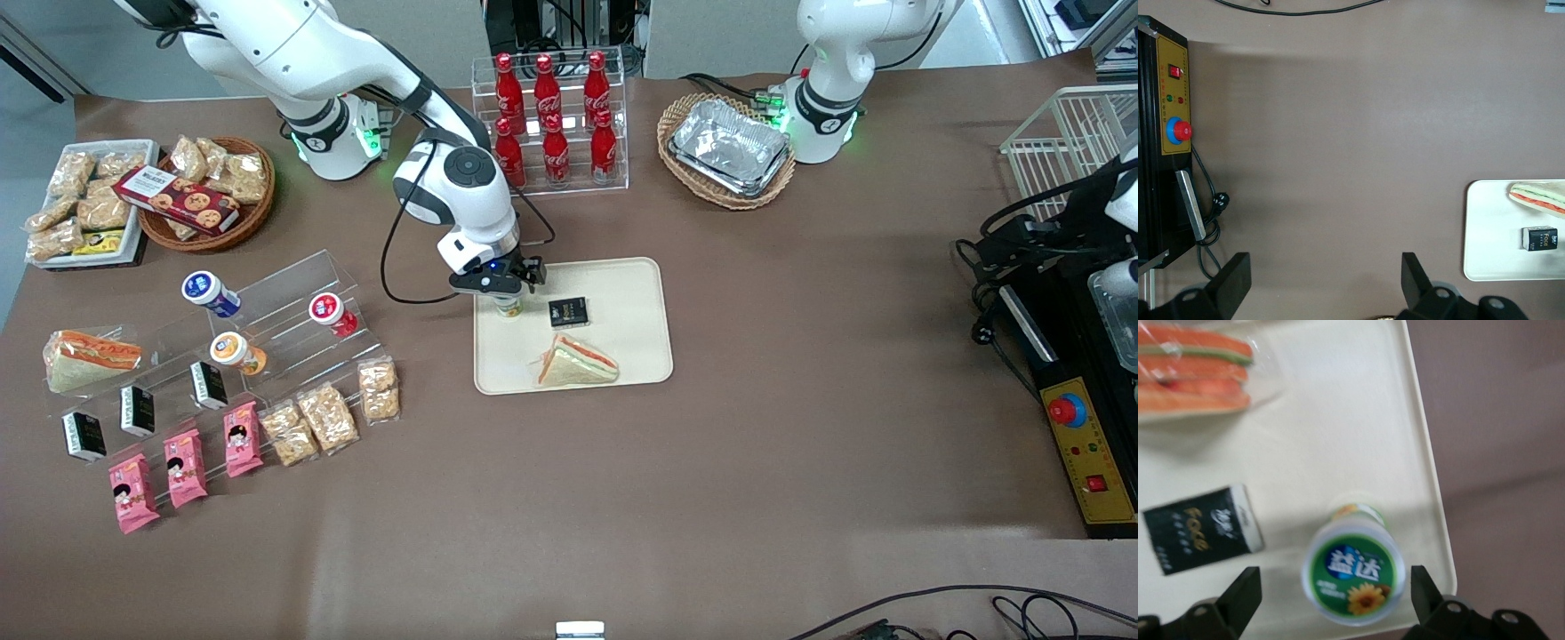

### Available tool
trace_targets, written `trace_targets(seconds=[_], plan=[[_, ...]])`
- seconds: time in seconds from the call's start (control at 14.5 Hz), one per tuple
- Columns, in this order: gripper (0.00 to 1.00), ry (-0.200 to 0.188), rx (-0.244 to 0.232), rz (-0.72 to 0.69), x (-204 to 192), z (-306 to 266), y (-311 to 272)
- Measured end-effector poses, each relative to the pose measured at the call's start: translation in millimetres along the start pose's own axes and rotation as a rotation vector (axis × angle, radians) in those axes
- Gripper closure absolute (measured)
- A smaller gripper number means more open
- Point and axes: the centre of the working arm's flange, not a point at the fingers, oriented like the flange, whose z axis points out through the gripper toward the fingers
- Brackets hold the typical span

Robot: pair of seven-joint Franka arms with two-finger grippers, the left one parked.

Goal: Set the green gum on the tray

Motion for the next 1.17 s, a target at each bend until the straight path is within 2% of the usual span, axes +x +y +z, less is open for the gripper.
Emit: trace_targets(seconds=[0.07, 0.21, 0.28, 0.41, 0.48, 0.69, 0.83, 0.97, 1.17], plan=[[0.0, 0.019, 0.015, 0.007, 8.0, -10.2, -4.1], [0.0, 0.086, 0.033, 0.024, 28.7, -47.3, -10.2], [0.0, 0.123, 0.02, 0.03, 37.9, -70.8, -10.4], [0.0, 0.178, -0.051, 0.026, 55.5, -122.5, -6.4], [0.0, 0.168, -0.086, 0.028, 66.1, -150.0, -2.5], [0.0, 0.046, -0.12, 0.007, 107.1, -227.0, 23.2], [0.0, -0.003, -0.146, -0.052, 138.5, -261.1, 61.6], [0.0, -0.038, -0.116, -0.093, 169.4, -292.7, 113.6], [0.0, -0.074, -0.056, -0.133, 216.1, -334.2, 230.1]])
